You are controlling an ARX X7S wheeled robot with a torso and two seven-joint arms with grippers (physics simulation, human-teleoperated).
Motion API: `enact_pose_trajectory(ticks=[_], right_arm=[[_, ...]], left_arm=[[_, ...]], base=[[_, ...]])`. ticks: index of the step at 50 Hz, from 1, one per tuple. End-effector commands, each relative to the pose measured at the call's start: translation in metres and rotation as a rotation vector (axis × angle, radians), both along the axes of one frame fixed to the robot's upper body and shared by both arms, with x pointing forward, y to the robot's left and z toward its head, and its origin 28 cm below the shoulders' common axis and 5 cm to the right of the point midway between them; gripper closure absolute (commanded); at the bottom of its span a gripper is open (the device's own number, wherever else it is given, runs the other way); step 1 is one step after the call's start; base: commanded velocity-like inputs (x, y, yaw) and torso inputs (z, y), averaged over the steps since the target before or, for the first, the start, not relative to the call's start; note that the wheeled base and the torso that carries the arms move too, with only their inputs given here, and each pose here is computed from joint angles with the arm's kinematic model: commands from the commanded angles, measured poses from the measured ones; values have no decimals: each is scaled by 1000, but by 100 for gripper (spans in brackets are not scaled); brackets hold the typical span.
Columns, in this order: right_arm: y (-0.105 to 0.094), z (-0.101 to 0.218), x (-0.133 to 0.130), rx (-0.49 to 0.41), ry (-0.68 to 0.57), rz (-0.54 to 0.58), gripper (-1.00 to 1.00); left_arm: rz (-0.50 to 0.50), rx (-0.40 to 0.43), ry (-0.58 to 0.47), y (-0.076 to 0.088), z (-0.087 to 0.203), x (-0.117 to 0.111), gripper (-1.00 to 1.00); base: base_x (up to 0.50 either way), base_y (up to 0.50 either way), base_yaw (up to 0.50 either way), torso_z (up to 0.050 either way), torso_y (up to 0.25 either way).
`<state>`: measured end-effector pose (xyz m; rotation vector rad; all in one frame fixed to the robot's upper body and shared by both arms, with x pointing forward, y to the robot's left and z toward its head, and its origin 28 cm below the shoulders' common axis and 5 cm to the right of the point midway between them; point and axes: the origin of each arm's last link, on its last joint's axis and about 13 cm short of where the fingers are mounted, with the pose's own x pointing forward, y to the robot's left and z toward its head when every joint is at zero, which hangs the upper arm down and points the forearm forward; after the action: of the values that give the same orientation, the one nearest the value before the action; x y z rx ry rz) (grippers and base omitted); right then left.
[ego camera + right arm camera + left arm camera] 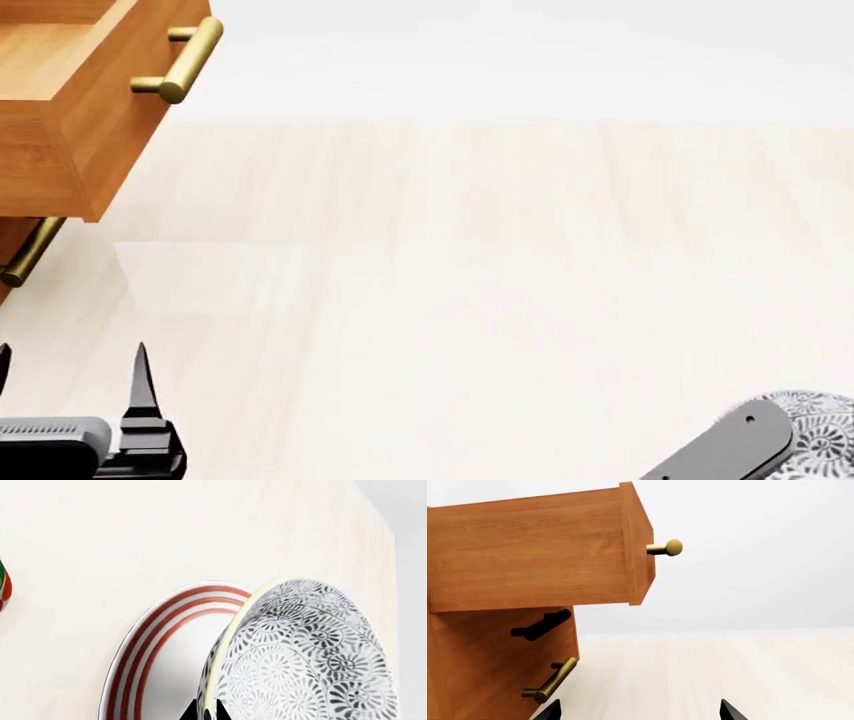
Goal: Put the bowl on the plate.
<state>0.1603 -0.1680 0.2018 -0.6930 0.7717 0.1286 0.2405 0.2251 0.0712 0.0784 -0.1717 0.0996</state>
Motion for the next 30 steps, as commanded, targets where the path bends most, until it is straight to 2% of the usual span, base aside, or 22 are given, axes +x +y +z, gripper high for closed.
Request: enact_pose_trajectory(ticks=[1,30], right_arm=[[-1,-1,5,-2,-27,-3,100],[-7,-16,8,49,-11,-23,100]], left_arm=[[-1,0,2,-1,-1,0,-100],[-2,10,2,-1,0,0,-100]], base=[[0,0,0,0,0],[0,0,0,0,0]])
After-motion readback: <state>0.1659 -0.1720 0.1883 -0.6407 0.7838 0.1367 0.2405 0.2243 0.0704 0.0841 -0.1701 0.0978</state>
